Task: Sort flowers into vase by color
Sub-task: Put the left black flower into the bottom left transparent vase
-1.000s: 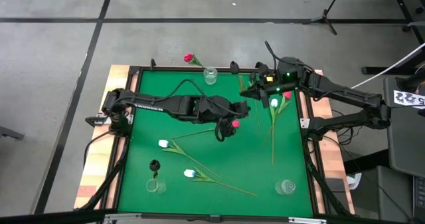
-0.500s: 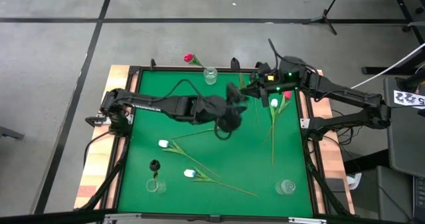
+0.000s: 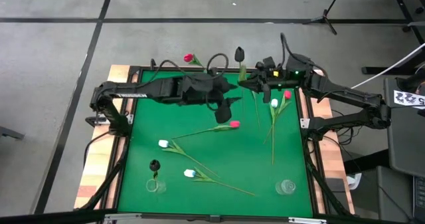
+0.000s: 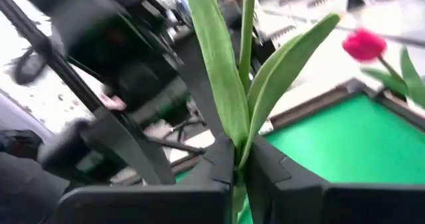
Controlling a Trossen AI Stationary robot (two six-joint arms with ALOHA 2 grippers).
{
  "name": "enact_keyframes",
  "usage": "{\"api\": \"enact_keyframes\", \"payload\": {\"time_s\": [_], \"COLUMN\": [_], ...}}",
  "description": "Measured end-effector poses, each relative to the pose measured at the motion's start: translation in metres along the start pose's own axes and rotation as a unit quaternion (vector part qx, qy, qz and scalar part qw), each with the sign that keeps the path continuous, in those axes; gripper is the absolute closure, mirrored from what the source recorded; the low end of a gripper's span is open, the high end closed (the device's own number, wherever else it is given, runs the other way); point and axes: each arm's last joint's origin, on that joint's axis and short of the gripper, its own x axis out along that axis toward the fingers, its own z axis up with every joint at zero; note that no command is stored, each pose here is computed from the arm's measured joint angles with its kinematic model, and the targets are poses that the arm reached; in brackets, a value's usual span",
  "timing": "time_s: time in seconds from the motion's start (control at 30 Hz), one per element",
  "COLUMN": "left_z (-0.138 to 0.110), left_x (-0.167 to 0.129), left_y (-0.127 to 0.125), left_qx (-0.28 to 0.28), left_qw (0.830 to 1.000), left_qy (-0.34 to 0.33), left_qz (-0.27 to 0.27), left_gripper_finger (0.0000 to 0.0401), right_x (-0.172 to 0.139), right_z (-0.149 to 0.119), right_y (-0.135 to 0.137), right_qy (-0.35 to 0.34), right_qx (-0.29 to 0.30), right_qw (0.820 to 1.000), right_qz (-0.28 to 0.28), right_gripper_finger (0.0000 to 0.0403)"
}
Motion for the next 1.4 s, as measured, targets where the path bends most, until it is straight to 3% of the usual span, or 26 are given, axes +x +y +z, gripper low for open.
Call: {"api": "enact_keyframes", "payload": {"time_s": [0.17, 0.47, 0.7, 1.17, 1.4], "left_z": [-0.008, -0.001, -0.002, -0.002, -0.002], "left_x": [0.016, 0.022, 0.023, 0.025, 0.026], "left_y": [0.005, 0.008, 0.012, 0.023, 0.025], "left_qx": [-0.054, -0.08, -0.091, -0.094, -0.094], "left_qw": [0.996, 0.994, 0.993, 0.994, 0.994], "left_qy": [0.026, -0.014, -0.009, -0.008, -0.008], "left_qz": [-0.071, -0.078, -0.075, -0.061, -0.058], "left_gripper_finger": [0.0208, 0.0208, 0.0213, 0.0388, 0.039], "right_x": [0.0, 0.0, -0.001, -0.001, -0.001], "right_z": [0.004, 0.007, 0.008, 0.01, 0.01], "right_y": [0.002, 0.003, 0.004, 0.005, 0.006], "right_qy": [-0.02, -0.033, -0.04, -0.049, -0.045], "right_qx": [-0.009, -0.015, -0.019, -0.035, -0.04], "right_qw": [1.0, 0.999, 0.999, 0.998, 0.998], "right_qz": [0.009, 0.016, 0.019, 0.021, 0.028], "right_gripper_finger": [0.0379, 0.0381, 0.0381, 0.0381, 0.036]}}
